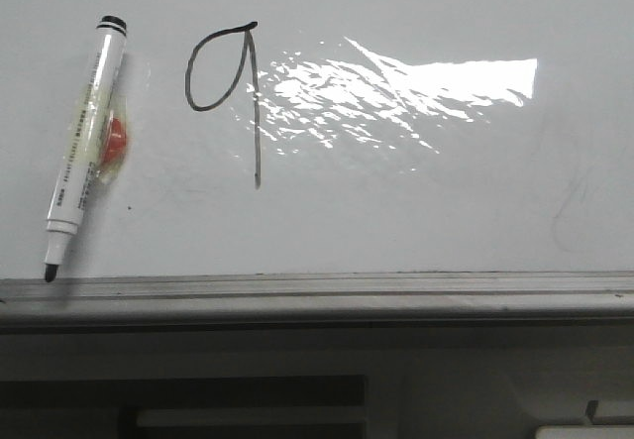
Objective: Write number 9 on whiteboard
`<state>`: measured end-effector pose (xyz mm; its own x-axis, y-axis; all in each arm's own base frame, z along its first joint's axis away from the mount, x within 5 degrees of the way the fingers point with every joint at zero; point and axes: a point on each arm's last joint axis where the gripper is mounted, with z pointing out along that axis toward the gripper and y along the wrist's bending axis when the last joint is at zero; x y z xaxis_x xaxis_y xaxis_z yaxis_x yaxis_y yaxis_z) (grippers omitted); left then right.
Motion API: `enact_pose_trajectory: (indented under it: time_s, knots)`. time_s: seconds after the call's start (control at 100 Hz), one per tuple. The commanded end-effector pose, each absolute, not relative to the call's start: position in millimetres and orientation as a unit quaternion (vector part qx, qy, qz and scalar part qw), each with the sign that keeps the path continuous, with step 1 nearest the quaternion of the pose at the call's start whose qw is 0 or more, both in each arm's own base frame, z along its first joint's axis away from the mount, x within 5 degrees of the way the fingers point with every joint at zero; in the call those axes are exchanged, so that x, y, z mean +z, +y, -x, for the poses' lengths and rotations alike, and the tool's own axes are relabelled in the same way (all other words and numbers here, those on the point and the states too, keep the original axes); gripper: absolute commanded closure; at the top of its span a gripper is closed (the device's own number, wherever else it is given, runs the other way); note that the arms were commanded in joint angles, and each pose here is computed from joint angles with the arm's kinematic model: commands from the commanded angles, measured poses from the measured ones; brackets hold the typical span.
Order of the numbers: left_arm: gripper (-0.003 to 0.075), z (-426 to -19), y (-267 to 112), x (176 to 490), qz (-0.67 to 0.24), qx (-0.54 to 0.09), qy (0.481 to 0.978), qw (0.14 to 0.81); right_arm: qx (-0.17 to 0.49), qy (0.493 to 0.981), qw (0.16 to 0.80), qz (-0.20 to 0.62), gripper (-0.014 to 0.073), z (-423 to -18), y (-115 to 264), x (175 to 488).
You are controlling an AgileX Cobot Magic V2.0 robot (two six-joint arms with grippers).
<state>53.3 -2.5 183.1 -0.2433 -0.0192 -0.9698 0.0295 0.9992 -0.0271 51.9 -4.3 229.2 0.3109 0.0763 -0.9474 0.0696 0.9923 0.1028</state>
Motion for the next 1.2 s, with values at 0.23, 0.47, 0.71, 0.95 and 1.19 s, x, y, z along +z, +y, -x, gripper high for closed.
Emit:
enact_pose_trajectory:
  time_s: [0.23,0.47,0.71,0.95,1.19]
  knots:
    - [0.0741,-53.1,-2.3,181.4,0.002,-0.023,0.773,0.634,-0.042,0.734,0.672,-0.092,0.0659,-54.5,-11.1,186.2]
    - [0.0741,-53.1,-2.3,181.4,0.002,-0.023,0.773,0.634,-0.062,0.782,0.614,-0.083,0.0659,-52.0,-12.4,173.1]
    - [0.0741,-53.1,-2.3,181.4,0.002,-0.023,0.773,0.634,-0.065,0.783,0.614,-0.079,0.0659,-52.0,-12.4,173.1]
    - [0.0741,-53.1,-2.3,181.4,0.002,-0.023,0.773,0.634,-0.065,0.783,0.614,-0.079,0.0659,-52.0,-12.4,173.1]
    - [0.0741,-53.1,-2.3,181.4,0.002,-0.023,0.773,0.634,-0.065,0.783,0.614,-0.079,0.0659,-52.0,-12.4,173.1]
